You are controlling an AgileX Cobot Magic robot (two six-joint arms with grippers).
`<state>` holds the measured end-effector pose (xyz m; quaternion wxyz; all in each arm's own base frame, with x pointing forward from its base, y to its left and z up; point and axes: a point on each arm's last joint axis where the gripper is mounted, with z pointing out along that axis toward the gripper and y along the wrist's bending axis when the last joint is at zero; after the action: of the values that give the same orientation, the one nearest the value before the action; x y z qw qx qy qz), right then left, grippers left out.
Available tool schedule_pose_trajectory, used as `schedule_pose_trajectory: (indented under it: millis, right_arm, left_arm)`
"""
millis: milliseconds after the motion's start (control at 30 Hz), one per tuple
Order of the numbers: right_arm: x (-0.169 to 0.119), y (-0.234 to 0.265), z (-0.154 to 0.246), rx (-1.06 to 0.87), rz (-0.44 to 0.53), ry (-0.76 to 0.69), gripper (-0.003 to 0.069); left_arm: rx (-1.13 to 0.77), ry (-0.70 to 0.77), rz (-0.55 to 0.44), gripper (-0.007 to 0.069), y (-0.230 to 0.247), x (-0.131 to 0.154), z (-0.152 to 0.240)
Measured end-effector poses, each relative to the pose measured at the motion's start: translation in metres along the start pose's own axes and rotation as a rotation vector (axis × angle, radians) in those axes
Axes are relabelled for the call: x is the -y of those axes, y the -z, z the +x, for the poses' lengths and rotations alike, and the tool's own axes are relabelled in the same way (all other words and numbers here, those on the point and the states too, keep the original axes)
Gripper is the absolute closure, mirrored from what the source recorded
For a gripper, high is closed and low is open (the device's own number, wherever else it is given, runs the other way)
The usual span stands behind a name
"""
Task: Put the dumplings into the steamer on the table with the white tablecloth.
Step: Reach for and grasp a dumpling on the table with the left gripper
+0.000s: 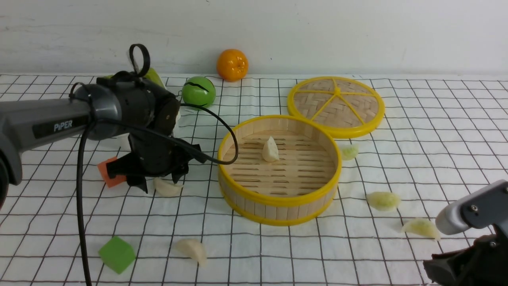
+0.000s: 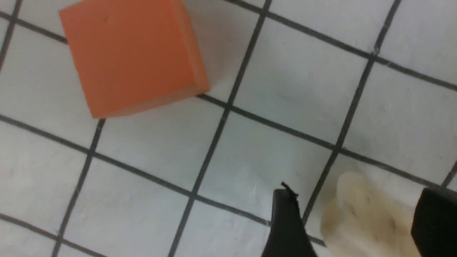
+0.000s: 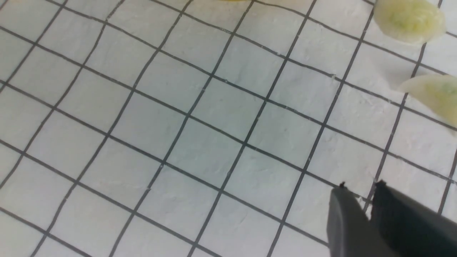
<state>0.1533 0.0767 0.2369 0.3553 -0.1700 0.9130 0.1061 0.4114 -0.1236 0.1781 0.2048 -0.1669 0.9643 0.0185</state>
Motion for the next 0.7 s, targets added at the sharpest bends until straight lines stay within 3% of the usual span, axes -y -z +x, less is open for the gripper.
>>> schedule_pose_trajectory:
  millis: [133,333,433,533,700]
  right_arm:
    - [0.0,0.0,0.0,0.0,0.0,0.0,0.0537]
    - [0.0,0.0,0.0,0.0,0.0,0.0,0.0533]
    - [0.0,0.0,0.0,0.0,0.0,0.0,0.053]
    - [0.0,0.0,0.0,0.0,0.0,0.0,0.0526]
    - [0.0,0.0,0.0,0.0,0.0,0.0,0.0525]
  left_arm:
    - [0.01,-0.02,0.01,0.0255,0.0,0.001,-0.001]
    - [0.082,-0.102,0.077,0.0463,0.001,0.007,-0.007]
    - [0.125,-0.158,0.115,0.0531,0.001,0.011,-0.01]
    - [0.144,-0.186,0.131,0.0524,0.002,0.013,-0.012]
    - [0.141,-0.188,0.134,0.0362,0.002,0.013,-0.012]
